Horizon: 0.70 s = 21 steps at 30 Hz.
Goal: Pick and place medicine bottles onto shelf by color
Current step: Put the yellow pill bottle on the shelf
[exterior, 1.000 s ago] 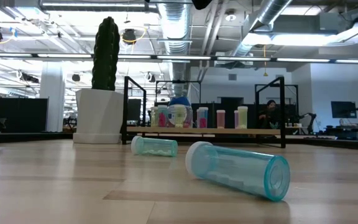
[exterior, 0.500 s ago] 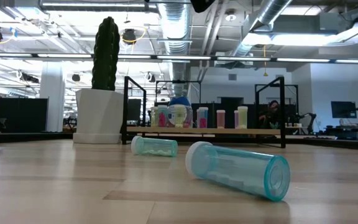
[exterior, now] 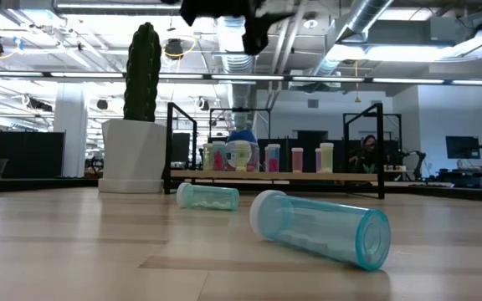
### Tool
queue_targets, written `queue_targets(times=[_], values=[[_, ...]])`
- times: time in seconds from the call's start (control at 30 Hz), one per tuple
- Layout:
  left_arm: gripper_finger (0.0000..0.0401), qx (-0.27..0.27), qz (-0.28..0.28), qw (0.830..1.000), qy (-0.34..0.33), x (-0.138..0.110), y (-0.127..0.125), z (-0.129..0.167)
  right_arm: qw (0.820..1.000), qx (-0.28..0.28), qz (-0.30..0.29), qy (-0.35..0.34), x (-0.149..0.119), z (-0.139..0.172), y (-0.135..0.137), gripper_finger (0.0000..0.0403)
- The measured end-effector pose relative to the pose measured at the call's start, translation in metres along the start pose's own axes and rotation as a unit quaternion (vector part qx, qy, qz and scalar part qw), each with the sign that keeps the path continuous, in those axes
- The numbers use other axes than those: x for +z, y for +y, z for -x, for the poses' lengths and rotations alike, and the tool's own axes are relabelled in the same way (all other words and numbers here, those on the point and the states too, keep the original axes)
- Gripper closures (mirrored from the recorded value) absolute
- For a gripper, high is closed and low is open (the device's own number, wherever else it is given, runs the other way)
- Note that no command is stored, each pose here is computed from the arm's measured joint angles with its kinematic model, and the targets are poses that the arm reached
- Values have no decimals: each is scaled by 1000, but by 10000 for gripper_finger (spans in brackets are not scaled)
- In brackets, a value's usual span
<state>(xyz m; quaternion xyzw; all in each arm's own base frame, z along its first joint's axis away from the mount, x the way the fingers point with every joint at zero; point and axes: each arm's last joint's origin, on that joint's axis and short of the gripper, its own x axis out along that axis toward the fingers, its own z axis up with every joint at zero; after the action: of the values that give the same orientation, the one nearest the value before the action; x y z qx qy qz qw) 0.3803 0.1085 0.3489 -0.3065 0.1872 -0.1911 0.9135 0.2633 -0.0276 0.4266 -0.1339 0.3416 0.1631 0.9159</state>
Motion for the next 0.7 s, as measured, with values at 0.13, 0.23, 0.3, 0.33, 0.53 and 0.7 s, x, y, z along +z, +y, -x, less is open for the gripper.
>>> queue_targets(times=[0.13,0.23,0.3,0.33,0.53,0.7], values=[[159,25,35,999,1,2,14,13,997,-34,-41,53,-16,9,-11,271],[159,8,56,998,20,0,15,15,992,-63,-72,84,-30,11,-26,271],[159,-19,57,998,36,-2,11,12,988,-77,-95,97,-43,8,-38,271],[159,-29,60,997,43,-4,8,11,985,-82,-108,108,-52,6,-45,271],[159,-55,50,996,42,-2,-21,13,966,-154,-181,103,-98,-4,-86,271],[159,-51,36,998,14,3,-51,29,945,-211,-223,109,-121,-18,-108,271]])
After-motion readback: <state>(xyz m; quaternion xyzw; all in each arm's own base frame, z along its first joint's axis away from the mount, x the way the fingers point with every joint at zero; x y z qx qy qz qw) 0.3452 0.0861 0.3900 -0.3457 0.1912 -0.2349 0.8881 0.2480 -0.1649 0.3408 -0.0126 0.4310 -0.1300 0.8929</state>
